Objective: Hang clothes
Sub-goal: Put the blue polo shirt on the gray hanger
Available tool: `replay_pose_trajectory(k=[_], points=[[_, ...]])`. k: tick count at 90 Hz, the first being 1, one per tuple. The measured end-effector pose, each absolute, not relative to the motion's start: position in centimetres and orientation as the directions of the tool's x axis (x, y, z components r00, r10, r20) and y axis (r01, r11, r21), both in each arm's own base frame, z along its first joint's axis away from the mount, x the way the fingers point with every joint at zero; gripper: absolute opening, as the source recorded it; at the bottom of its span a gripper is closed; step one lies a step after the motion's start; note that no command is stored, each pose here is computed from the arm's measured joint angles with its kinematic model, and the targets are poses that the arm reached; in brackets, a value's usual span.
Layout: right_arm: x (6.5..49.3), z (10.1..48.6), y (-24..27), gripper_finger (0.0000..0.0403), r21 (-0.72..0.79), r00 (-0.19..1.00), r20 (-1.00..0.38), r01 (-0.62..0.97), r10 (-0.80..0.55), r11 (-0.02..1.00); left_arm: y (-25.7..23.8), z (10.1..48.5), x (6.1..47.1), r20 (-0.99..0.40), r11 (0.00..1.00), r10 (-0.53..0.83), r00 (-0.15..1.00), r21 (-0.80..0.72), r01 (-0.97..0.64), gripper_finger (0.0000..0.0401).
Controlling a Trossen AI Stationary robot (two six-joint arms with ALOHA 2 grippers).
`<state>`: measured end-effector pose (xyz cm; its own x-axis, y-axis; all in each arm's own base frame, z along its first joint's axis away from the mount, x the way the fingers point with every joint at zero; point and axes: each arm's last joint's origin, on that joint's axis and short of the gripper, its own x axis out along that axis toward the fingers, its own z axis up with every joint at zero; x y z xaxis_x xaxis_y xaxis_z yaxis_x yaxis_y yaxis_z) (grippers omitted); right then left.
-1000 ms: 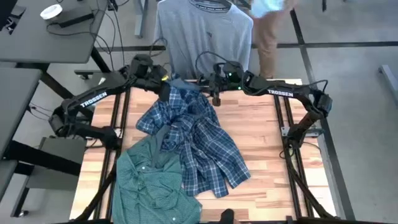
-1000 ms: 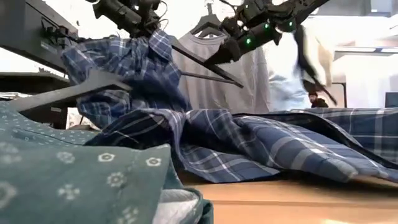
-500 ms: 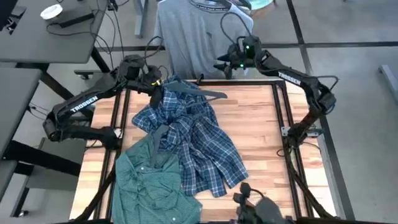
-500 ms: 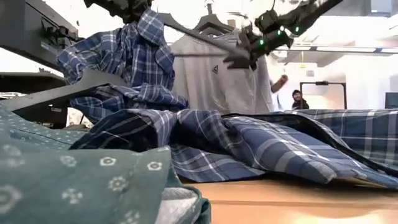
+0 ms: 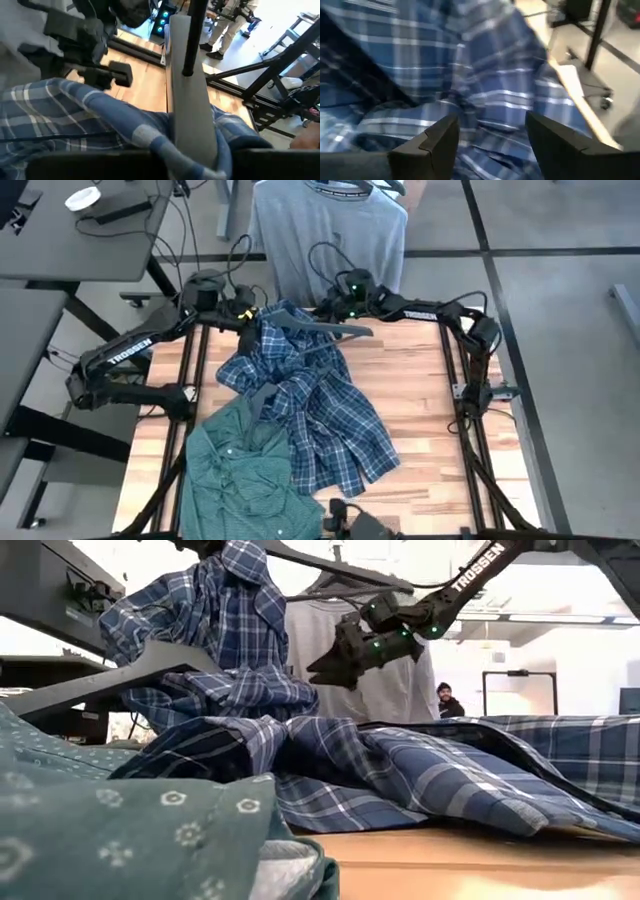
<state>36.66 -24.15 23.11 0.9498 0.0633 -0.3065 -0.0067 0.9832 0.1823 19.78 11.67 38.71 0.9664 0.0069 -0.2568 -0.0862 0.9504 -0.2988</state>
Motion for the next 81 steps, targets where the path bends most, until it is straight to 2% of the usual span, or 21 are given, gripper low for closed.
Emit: replay_pose_trajectory(k=[11,26,41,54,70,81], points=[[37.7,23.2,-22.7,0.0207,0.176,0.950,-0.298,-0.043,0.095,0.983,11.5,38.9,19.6,-0.247,0.953,0.006,0.969,-0.293,-0.081,0.0027],[39.0,23.6,-21.1,0.0205,0.122,0.962,-0.262,-0.039,0.070,0.992,11.1,39.3,19.7,-0.214,0.960,-0.006,0.977,-0.273,-0.054,0.0027],[39.8,24.0,-20.2,0.0205,0.071,0.972,-0.234,0.039,-0.021,0.997,11.0,39.3,19.8,-0.212,0.960,-0.040,0.977,-0.280,-0.022,0.0027],[39.9,24.4,-20.5,0.0205,0.089,0.969,-0.205,0.156,-0.136,0.984,10.7,39.3,19.9,-0.212,0.959,-0.052,0.976,-0.282,-0.010,0.0027],[40.2,25.3,-20.3,0.0205,0.107,0.981,-0.108,0.174,-0.162,0.979,10.7,39.3,19.9,-0.210,0.958,-0.063,0.976,-0.285,0.001,0.0027],[41.6,23.7,-20.0,0.0205,0.150,0.972,-0.133,0.213,-0.194,0.966,10.7,39.3,19.9,-0.208,0.959,-0.069,0.976,-0.285,0.007,0.0027]])
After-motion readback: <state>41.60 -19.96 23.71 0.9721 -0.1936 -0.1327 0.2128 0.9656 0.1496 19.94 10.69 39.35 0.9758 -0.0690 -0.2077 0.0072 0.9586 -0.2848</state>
